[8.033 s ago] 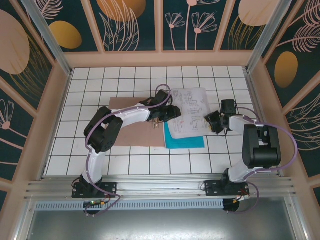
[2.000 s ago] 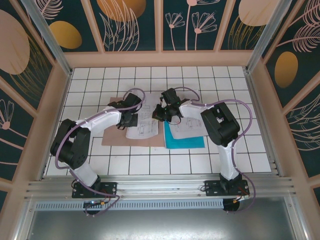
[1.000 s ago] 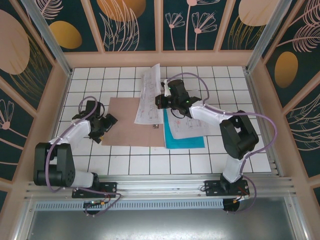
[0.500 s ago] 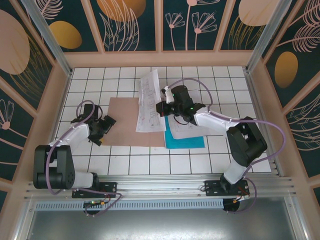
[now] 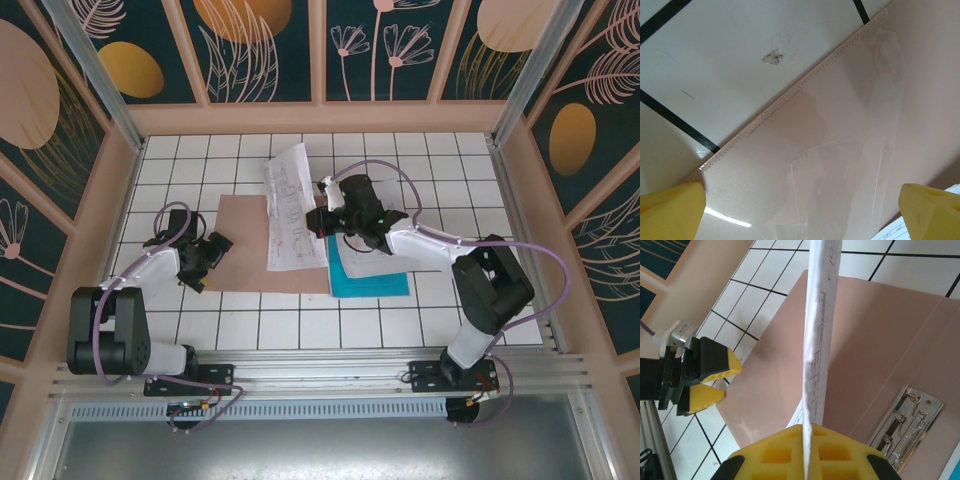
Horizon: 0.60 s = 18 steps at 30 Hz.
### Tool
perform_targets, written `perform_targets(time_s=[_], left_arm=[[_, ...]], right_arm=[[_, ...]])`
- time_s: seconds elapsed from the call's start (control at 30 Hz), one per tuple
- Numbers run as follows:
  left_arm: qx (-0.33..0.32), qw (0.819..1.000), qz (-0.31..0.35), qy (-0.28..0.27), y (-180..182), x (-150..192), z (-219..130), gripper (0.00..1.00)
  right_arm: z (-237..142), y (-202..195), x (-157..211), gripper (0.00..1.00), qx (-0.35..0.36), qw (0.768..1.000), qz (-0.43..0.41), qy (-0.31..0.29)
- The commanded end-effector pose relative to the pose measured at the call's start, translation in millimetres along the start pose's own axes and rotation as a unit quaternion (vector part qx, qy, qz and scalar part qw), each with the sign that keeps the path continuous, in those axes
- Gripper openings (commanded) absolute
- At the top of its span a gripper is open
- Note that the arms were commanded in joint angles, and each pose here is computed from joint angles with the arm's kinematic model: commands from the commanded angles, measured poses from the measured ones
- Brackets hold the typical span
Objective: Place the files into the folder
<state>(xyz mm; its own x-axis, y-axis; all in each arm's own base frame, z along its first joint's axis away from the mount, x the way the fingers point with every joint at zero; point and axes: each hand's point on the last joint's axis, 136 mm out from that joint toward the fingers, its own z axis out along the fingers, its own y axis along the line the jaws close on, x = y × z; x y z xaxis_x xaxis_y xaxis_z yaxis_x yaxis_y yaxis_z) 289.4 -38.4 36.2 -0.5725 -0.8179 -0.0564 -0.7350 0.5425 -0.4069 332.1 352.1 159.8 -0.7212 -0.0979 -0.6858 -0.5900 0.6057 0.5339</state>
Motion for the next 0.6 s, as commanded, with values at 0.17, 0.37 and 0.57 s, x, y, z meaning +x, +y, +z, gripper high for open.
perform_targets(time_s=[0.17,0.37,0.57], left_arm=[[0.0,1.0,-0.001,0.005,4,2,-1,0.99],[-0.009,1.0,0.016,-0.007,2,-6,-7,0.99],[-0.033,0.999,0.031,-0.011,12,-18,-10,0.99]], right_arm=[[0,14,6,0.0,-0.051,0.999,0.018,-0.004],[1,7,13,0.0,-0.091,0.994,0.067,-0.006],[8,-1,16,0.0,-0.109,0.989,0.098,-0.012]])
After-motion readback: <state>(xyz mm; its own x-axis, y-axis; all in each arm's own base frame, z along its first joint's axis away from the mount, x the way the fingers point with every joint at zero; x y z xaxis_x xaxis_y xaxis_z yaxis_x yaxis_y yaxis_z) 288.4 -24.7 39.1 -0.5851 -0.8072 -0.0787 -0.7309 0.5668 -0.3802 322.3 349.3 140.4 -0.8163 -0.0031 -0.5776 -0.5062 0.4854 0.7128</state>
